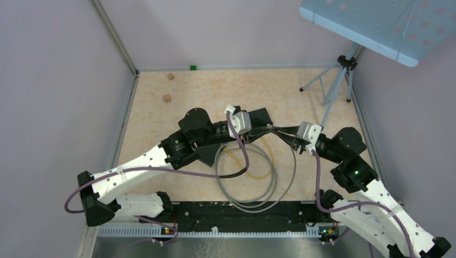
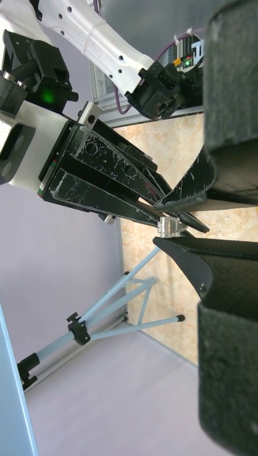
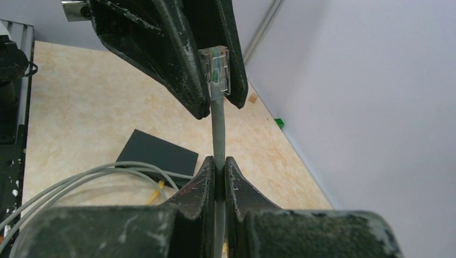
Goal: Insert the plug into the switch port
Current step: Adjust the connector at the center of the board.
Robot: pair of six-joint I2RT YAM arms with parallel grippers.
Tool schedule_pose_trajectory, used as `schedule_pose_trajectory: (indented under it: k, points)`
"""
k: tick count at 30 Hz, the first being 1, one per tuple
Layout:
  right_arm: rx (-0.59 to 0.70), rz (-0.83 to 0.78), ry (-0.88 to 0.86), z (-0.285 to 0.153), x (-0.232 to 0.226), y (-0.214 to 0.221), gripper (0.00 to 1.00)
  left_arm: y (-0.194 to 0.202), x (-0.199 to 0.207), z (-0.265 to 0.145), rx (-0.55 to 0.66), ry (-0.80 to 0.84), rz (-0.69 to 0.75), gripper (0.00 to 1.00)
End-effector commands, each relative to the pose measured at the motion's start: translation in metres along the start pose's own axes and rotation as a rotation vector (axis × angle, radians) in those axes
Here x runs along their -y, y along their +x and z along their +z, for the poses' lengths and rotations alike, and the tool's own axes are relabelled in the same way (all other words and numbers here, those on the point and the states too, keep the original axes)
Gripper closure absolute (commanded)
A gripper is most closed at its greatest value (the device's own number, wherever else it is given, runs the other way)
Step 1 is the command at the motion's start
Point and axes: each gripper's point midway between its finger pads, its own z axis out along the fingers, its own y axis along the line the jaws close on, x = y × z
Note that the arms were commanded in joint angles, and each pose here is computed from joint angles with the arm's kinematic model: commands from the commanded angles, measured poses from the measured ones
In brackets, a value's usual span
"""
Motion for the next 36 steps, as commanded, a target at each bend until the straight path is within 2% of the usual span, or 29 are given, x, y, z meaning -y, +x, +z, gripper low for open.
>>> schedule_pose_trajectory:
  k: [1,5,7,11,14,20,25,29,36]
  points:
    - [0.024,-0.017,0.004,-0.001,0.002,-0.007,1.00,-0.021,0.002,-0.003,0.062,0.007,0.014,0.77]
    - [0.026,-0.015,0.007,-0.002,0.002,-0.008,1.00,-0.020,0.001,-0.006,0.059,-0.003,0.015,1.00]
    - [0.054,-0.006,-0.004,-0.003,0.000,-0.017,1.00,-0.018,0.002,-0.007,0.055,-0.006,0.007,1.00]
    - [0.174,0.012,-0.095,-0.006,-0.017,-0.045,0.76,-0.020,0.011,-0.017,0.096,0.013,0.001,1.00]
    - [0.251,0.052,-0.168,-0.007,-0.030,-0.059,0.68,-0.026,0.026,-0.032,0.179,0.047,0.005,1.00]
    - [0.426,0.166,-0.254,-0.012,-0.049,-0.081,0.67,-0.034,0.042,-0.054,0.290,0.063,-0.047,1.00]
    - [0.504,0.236,-0.295,-0.015,-0.059,-0.079,0.66,-0.036,0.049,-0.064,0.355,0.070,-0.101,1.00]
    - [0.561,0.277,-0.317,-0.016,-0.063,-0.079,0.66,-0.033,0.051,-0.064,0.358,0.075,-0.124,1.00]
    - [0.582,0.305,-0.329,-0.010,-0.061,-0.078,0.66,-0.033,0.052,-0.061,0.353,0.088,-0.128,1.00]
